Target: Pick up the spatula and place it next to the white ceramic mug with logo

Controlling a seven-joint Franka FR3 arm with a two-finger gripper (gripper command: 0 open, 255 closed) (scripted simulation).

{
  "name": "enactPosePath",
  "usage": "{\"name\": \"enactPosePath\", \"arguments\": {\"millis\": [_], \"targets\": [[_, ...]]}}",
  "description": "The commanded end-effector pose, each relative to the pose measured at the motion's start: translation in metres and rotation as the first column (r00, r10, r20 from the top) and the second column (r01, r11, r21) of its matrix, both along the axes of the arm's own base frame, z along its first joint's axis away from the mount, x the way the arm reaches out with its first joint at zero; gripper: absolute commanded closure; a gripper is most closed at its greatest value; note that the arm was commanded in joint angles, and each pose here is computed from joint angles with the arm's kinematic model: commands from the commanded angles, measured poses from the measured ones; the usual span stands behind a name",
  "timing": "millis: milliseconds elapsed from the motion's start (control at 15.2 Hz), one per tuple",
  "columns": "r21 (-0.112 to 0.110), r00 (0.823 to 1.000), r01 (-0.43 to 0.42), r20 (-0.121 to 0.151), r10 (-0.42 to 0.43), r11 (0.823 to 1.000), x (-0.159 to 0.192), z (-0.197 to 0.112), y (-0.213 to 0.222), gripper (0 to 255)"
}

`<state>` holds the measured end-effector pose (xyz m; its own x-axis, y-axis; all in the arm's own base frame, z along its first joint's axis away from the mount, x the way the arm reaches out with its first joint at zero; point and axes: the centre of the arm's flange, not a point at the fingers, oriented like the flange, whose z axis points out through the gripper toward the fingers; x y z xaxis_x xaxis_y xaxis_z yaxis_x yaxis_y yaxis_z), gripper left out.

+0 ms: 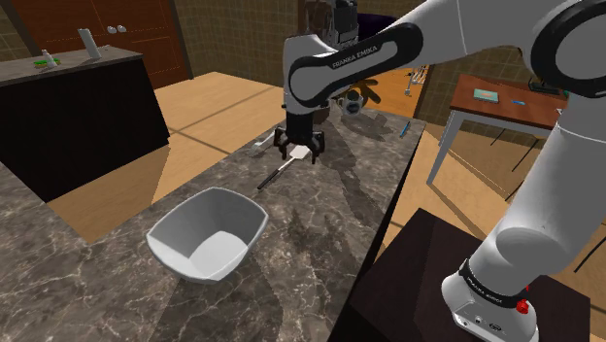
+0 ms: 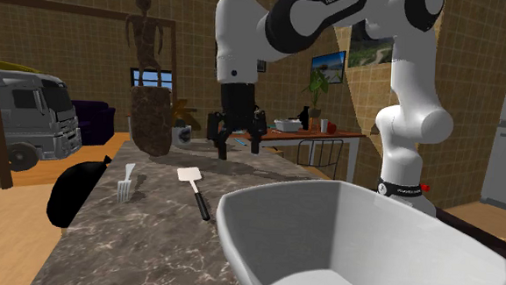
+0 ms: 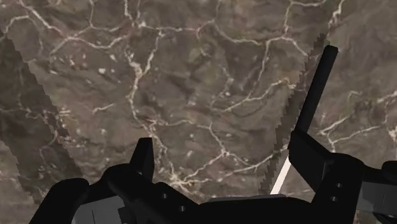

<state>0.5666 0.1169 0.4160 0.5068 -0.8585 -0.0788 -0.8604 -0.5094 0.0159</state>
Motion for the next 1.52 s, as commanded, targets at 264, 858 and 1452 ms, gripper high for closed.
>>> {"name": "enactPosePath", "arguments": {"millis": [264,858,1452], "targets": [[-0.003,0.973,0.23,0.014,-0.23,0.973,0.071,-0.027,-0.02,0],[-0.003,0.948,0.319,0.02,-0.319,0.948,0.097,-0.069,-0.029,0],[-0.003,0.948,0.319,0.02,-0.319,0.948,0.097,-0.077,-0.028,0]]}}
